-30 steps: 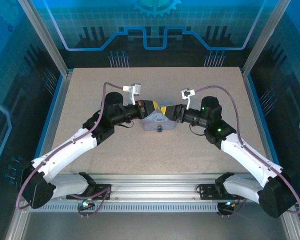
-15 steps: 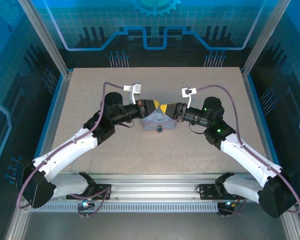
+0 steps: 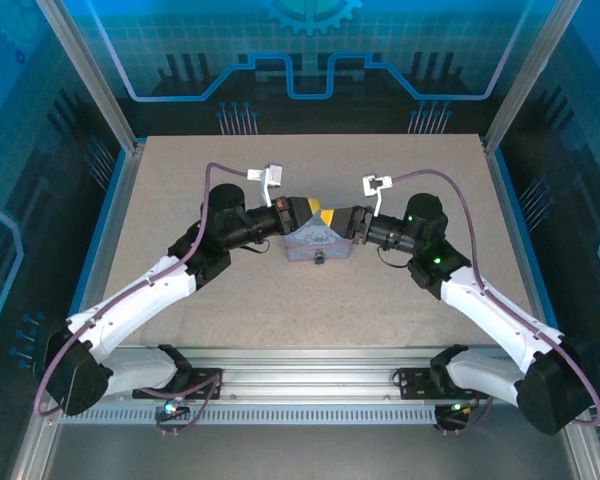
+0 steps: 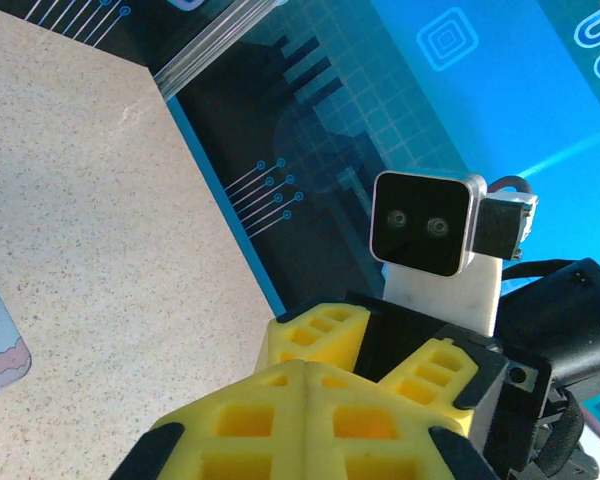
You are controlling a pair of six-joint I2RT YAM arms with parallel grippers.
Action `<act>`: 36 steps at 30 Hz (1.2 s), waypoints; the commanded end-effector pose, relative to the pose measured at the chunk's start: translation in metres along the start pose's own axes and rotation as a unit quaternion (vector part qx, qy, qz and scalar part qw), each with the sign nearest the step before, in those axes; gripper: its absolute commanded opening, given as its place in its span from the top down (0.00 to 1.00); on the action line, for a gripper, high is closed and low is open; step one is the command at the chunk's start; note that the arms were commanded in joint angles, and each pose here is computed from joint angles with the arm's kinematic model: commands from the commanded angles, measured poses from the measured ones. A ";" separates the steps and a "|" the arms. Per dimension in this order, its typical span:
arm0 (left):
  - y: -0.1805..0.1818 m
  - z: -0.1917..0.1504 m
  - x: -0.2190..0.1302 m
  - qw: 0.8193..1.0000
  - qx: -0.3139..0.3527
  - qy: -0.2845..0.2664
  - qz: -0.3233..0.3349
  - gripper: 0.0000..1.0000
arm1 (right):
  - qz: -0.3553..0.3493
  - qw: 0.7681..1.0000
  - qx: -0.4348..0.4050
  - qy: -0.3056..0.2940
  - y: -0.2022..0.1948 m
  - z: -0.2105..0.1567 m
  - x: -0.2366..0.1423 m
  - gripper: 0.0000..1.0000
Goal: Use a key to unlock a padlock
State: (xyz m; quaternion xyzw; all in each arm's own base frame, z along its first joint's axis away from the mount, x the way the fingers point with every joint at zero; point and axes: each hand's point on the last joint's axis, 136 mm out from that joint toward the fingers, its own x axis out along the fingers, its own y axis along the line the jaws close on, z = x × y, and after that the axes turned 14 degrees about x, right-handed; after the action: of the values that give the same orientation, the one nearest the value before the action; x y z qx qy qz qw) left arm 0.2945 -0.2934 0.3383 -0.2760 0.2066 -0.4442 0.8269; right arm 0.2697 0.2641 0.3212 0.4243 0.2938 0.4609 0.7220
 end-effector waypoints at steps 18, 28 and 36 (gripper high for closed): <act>-0.008 -0.005 -0.002 1.000 0.002 0.003 -0.026 1.00 | 0.016 0.999 -0.018 -0.022 0.012 0.010 -0.006 0.72; -0.008 -0.001 -0.006 0.999 -0.012 -0.025 -0.033 1.00 | 0.036 0.998 0.020 -0.043 0.006 0.008 -0.009 0.61; -0.007 0.000 -0.005 0.999 -0.017 -0.029 -0.035 1.00 | 0.056 0.997 0.025 -0.053 0.012 0.005 -0.011 0.72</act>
State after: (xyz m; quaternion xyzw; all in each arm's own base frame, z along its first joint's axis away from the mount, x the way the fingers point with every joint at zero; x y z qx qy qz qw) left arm 0.2909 -0.2949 0.3288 -0.2991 0.2051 -0.4527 0.8146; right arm 0.2702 0.2583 0.3102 0.4760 0.2836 0.4485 0.7014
